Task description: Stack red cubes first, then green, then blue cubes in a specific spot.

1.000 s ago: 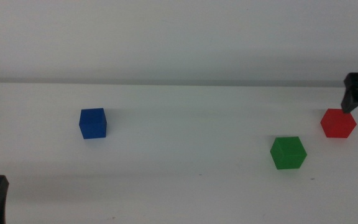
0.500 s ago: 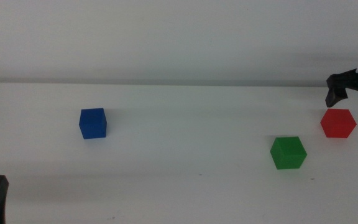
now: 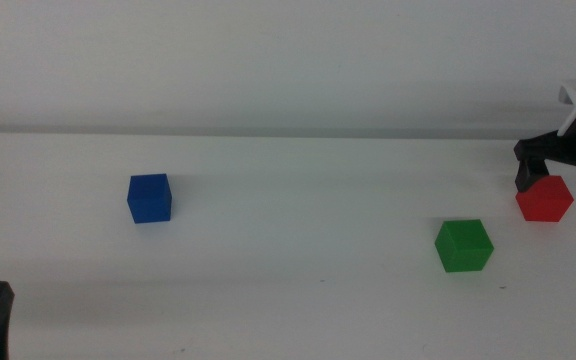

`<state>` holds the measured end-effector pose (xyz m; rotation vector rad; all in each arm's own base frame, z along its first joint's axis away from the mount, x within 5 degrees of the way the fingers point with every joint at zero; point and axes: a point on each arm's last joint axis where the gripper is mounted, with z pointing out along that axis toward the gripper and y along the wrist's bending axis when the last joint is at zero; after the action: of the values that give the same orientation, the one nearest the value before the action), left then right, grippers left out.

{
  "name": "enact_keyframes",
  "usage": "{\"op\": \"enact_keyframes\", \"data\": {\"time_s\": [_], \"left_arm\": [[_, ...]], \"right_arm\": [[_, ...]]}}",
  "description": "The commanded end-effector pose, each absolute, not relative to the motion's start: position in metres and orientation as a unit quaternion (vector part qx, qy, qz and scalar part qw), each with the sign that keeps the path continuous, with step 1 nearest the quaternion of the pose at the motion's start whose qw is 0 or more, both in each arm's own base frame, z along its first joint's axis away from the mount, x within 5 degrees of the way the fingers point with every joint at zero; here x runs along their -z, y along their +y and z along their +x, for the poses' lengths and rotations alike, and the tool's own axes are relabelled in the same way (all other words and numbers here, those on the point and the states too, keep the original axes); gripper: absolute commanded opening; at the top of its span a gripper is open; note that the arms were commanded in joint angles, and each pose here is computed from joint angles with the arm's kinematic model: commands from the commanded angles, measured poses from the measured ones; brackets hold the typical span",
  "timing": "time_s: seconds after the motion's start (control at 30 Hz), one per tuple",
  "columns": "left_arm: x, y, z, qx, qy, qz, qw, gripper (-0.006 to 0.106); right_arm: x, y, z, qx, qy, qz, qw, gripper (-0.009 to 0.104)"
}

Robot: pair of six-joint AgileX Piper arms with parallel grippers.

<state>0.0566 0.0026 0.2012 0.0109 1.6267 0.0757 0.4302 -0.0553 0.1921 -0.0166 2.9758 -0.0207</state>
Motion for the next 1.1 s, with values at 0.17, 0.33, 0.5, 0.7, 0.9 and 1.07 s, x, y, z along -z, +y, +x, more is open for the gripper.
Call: {"op": "enact_keyframes", "data": {"time_s": [0.17, 0.33, 0.5, 0.7, 0.9, 1.07], "left_arm": [[-0.191, 0.002, 0.055, -0.028, 0.720, -0.001, 0.693, 0.094], [-0.191, 0.002, 0.055, -0.028, 0.720, -0.001, 0.693, 0.094], [-0.191, 0.002, 0.055, -0.028, 0.720, -0.001, 0.693, 0.094], [-0.191, 0.002, 0.055, -0.028, 0.720, -0.001, 0.693, 0.094], [-0.191, 0.002, 0.055, -0.028, 0.720, -0.001, 0.693, 0.094], [-0.191, 0.002, 0.055, -0.028, 0.720, -0.001, 0.693, 0.094]], "right_arm": [[-0.177, -0.058, 0.435, 0.022, 0.997, -0.016, 0.072, 0.082], [-0.167, -0.059, 0.441, 0.027, 0.996, -0.010, 0.086, 0.082], [-0.157, -0.060, 0.444, 0.032, 0.996, -0.010, 0.088, 0.079], [-0.146, -0.060, 0.447, 0.026, 0.996, -0.008, 0.087, 0.063], [-0.155, -0.051, 0.446, 0.026, 0.996, 0.000, 0.089, 0.019], [-0.227, -0.002, 0.428, 0.018, 0.990, 0.056, 0.126, 0.017]]}}
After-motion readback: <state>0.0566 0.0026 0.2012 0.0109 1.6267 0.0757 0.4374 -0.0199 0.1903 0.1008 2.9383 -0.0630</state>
